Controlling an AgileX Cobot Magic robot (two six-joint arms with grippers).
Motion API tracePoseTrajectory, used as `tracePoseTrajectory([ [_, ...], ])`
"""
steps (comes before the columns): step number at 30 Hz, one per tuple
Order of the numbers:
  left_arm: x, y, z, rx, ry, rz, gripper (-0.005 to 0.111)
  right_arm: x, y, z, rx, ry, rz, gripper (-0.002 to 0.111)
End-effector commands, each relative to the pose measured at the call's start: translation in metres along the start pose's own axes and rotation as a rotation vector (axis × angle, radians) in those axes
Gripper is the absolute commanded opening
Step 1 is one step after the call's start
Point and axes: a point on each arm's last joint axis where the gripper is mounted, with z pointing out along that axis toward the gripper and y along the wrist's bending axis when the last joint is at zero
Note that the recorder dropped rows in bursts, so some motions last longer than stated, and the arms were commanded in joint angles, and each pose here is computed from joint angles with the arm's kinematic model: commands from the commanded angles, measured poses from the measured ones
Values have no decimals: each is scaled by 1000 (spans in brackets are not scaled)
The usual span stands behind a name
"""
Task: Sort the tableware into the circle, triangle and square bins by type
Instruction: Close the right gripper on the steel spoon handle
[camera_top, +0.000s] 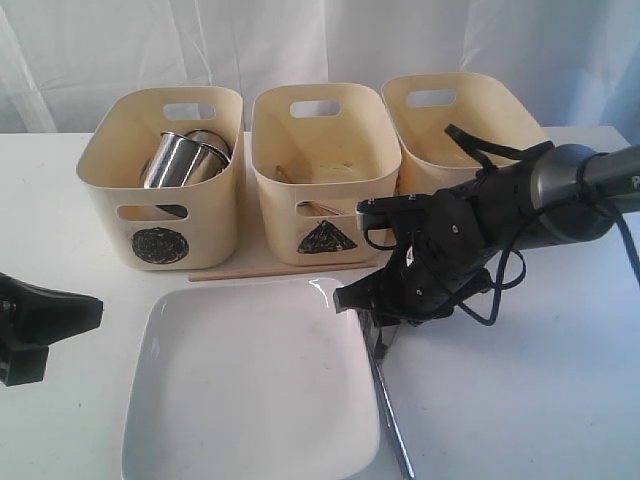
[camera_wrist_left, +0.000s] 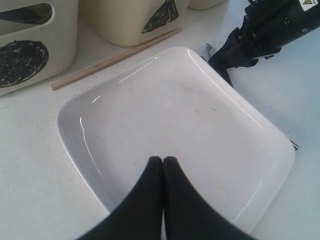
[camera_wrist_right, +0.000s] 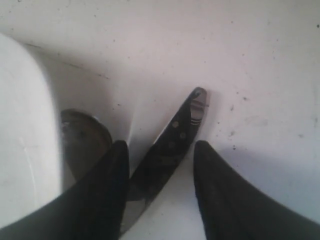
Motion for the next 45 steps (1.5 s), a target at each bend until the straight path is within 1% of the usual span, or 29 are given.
tracePoseTrajectory([
  [1,1,-2,-1,14,-3,-6,0,4,-4,5,19,47,-3,39],
  [5,1,-2,-1,14,-3,-6,0,7,-6,5,42,82,-33,32],
  [11,1,-2,-1,14,-3,-6,0,9,-8,5,58,102,-55,27],
  [15,1,-2,-1,14,-3,-6,0,12,-11,4,96,134,-113,21],
  [19,1,-2,-1,14,-3,-6,0,14,-16,3,144,174,-177,21],
  [28,1,-2,-1,18,-2,-6,0,14,-19,3,172,180,-226,21],
  [29,1,-2,-1,18,-2,-6,0,14,-20,2,180,180,-240,22],
  [32,1,-3,-1,20,-2,-6,0,13,-21,-1,189,175,-253,32],
  [35,1,-3,-1,20,-2,-6,0,10,-20,-11,187,151,-251,51],
  [36,1,-3,-1,20,-2,-6,0,8,-20,-16,188,141,-249,56],
  [37,1,-3,-1,20,-2,-6,0,8,-20,-20,190,139,-248,59],
  [40,1,-3,-1,20,-2,-6,0,9,-22,-36,215,166,-245,58],
  [43,1,-2,-1,18,-2,-6,0,16,-26,-54,257,258,-230,57],
  [44,1,-2,-1,16,-3,-6,0,19,-26,-56,254,275,-216,57],
  [45,1,-2,-1,14,-3,-6,0,23,-24,-59,225,289,-205,57],
])
